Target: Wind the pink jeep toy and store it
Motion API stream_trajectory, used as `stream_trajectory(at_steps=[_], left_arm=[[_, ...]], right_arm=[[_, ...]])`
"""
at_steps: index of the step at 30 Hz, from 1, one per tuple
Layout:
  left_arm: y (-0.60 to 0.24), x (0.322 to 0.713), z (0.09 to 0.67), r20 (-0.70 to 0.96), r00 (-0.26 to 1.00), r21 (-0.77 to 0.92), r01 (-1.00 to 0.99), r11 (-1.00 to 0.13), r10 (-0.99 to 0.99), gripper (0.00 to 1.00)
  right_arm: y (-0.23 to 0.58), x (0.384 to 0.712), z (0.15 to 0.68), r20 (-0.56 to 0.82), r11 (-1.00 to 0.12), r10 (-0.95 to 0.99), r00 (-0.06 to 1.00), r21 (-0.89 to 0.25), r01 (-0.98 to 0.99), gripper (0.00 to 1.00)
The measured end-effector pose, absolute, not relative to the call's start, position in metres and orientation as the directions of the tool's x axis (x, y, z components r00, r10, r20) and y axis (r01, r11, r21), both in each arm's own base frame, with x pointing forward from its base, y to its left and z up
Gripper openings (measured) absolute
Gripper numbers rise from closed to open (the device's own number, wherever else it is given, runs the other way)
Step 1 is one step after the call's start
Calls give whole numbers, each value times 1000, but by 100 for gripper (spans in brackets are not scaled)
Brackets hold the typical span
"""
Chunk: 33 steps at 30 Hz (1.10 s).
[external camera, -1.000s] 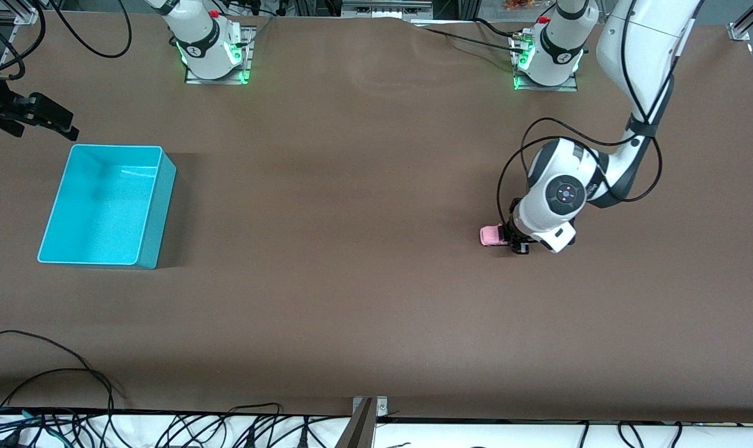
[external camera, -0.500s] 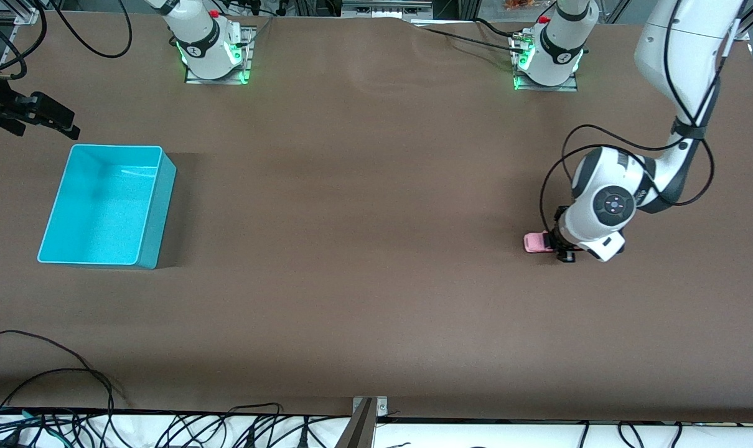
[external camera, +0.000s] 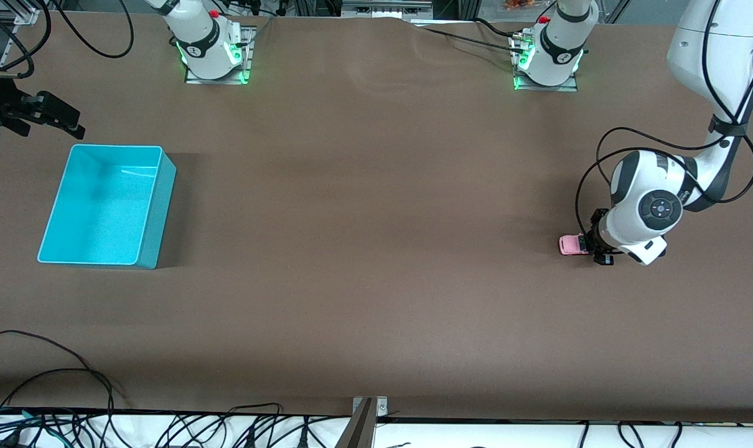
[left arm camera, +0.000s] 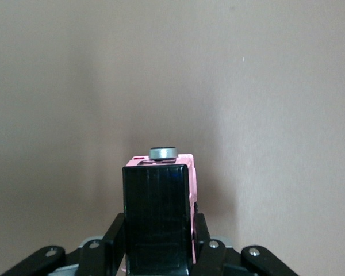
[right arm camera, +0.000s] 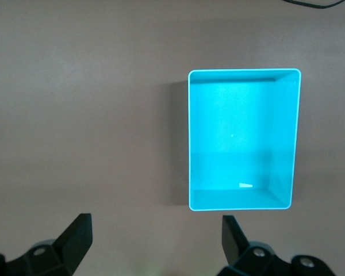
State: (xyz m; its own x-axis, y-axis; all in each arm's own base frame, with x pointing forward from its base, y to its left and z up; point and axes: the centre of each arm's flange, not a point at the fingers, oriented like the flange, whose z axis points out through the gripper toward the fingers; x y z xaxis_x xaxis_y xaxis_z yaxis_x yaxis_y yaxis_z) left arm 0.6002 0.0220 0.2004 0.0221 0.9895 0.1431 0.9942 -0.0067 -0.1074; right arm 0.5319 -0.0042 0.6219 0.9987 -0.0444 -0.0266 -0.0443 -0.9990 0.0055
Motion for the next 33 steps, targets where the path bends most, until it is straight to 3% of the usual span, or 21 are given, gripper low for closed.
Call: stream_trajectory(at_steps=[9,15,21,33], left_arm=[[34,600,200,138,38,-108,994,-23,990,50],[37,600,187,134,41,-111,993,-26,990,75],[47,612,216,163,65,-157,987,-39,984,99],[19,627,333,194,196,-181,970,-161,961,100]], right_arm=[[-4,532,622,-27,-999,-44,999,6,-44,100],[-4,532,622,-27,-999,-44,999,6,-44,100],[-4,532,622,-28,-999,-44,999,6,-44,100],[-4,532,622,-28,-999,-44,999,6,-44,100]])
